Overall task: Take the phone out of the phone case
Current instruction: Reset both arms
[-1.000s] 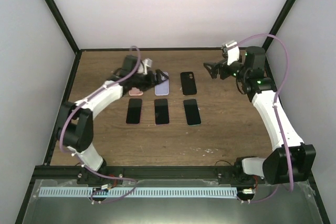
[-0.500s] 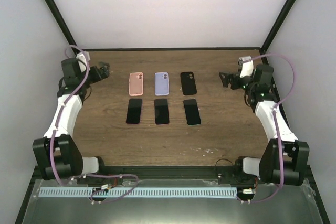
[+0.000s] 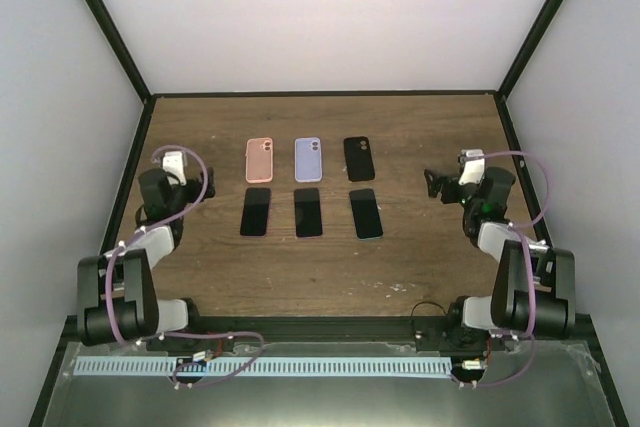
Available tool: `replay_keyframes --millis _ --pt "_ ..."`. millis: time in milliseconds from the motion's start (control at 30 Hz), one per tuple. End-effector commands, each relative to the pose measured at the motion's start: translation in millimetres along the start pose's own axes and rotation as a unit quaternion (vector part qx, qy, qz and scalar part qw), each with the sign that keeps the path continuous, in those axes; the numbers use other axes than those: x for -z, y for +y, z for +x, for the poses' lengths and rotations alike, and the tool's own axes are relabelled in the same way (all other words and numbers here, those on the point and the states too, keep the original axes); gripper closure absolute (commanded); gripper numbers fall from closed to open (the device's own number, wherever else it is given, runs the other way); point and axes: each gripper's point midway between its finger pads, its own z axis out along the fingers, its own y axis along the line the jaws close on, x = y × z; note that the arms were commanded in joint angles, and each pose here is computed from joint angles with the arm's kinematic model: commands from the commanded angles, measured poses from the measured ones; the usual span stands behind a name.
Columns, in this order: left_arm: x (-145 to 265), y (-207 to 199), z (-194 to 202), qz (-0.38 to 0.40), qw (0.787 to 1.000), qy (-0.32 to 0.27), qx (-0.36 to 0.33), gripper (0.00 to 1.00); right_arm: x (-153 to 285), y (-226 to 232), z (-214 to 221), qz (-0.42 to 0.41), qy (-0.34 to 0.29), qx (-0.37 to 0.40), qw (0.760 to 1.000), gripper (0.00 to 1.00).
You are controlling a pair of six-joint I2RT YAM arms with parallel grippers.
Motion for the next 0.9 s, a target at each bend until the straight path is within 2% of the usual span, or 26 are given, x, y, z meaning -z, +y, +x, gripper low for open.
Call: replay_keyframes --millis 0,100,233,433,633,733,767,867 --pt "-2.5 -16.2 -32.2 0.029 0.993 -0.106 -0.049 0.0 3.0 -4.8 -28.8 0.012 -0.101 0.033 0.994 0.0" --pt "-2.1 -25.1 -26.7 0.04 0.989 -0.127 -0.07 0.0 5.7 -1.3 -28.1 0.006 -0.122 0.045 0.991 0.0" --pt "-1.7 -25.3 -27.1 0.04 0.988 -0.141 -0.058 0.0 12.5 7.1 -21.9 -0.009 -0.138 0.051 0.989 0.0" --pt "0.4 -36.3 -13.9 0.049 0.977 -0.191 -0.08 0.0 32.0 18.5 -30.9 -0.016 -0.201 0.05 0.978 0.0" --pt "-15.1 -35.4 -10.5 0.031 0.985 -0.149 -0.085 0.0 15.3 34.9 -20.3 -0.028 -0.186 0.091 0.978 0.0" --pt "-14.7 -35.7 -10.9 0.03 0.984 -0.153 -0.085 0.0 17.7 46.2 -16.6 -0.039 -0.205 0.117 0.971 0.0" --pt "-14.9 -35.8 -11.5 0.031 0.984 -0.153 -0.086 0.0 12.4 43.6 -12.7 -0.034 -0.184 0.113 0.976 0.0" --pt "-14.0 -35.6 -11.3 0.03 0.984 -0.156 -0.083 0.0 8.9 40.5 -13.9 -0.026 -0.182 0.106 0.977 0.0"
